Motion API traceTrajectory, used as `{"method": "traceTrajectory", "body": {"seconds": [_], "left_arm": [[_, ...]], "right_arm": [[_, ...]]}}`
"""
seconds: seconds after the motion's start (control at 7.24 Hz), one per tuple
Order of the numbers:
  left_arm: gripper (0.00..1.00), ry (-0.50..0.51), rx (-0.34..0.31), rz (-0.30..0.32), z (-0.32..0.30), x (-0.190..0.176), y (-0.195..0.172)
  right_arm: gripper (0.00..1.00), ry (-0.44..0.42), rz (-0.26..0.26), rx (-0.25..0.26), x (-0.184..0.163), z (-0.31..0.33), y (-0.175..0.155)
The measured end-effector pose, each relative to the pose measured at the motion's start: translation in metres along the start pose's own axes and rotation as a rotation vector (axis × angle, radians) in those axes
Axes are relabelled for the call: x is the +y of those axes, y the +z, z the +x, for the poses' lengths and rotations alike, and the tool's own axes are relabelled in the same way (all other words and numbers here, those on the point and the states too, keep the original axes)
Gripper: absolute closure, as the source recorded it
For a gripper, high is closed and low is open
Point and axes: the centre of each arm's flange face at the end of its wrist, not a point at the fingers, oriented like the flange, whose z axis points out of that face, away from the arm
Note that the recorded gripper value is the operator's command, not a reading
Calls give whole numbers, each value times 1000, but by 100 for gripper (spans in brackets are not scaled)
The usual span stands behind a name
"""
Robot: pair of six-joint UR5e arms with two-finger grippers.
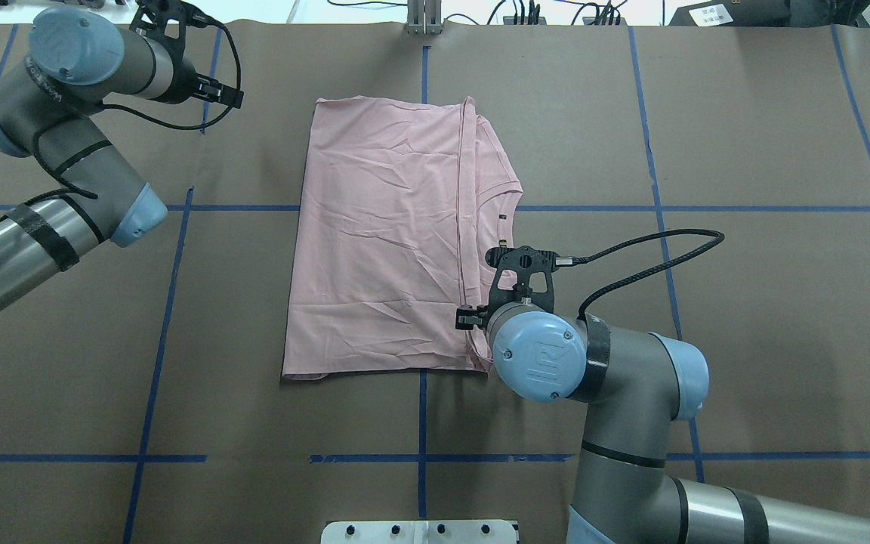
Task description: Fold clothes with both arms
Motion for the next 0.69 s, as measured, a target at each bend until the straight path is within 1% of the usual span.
{"method": "traceTrajectory", "body": {"seconds": [0.14,0.28,0.41,0.55,0.69], "left_arm": [[0,-5,1,-1,1,1,0],[0,-8,1,-2,1,2,0],[0,-9,1,-3,0,4,0],[0,-9,1,-3,-1,5,-1],[0,-9,1,-3,-1,6,-1]], "right_arm": [[38,-28,-14,4,6,-9,-5],[49,-52,-26,6,16,-14,-6],[52,-89,-38,6,27,-18,-5],[60,-130,-48,7,36,-20,-3],[88,-156,-55,9,42,-21,-2]]}}
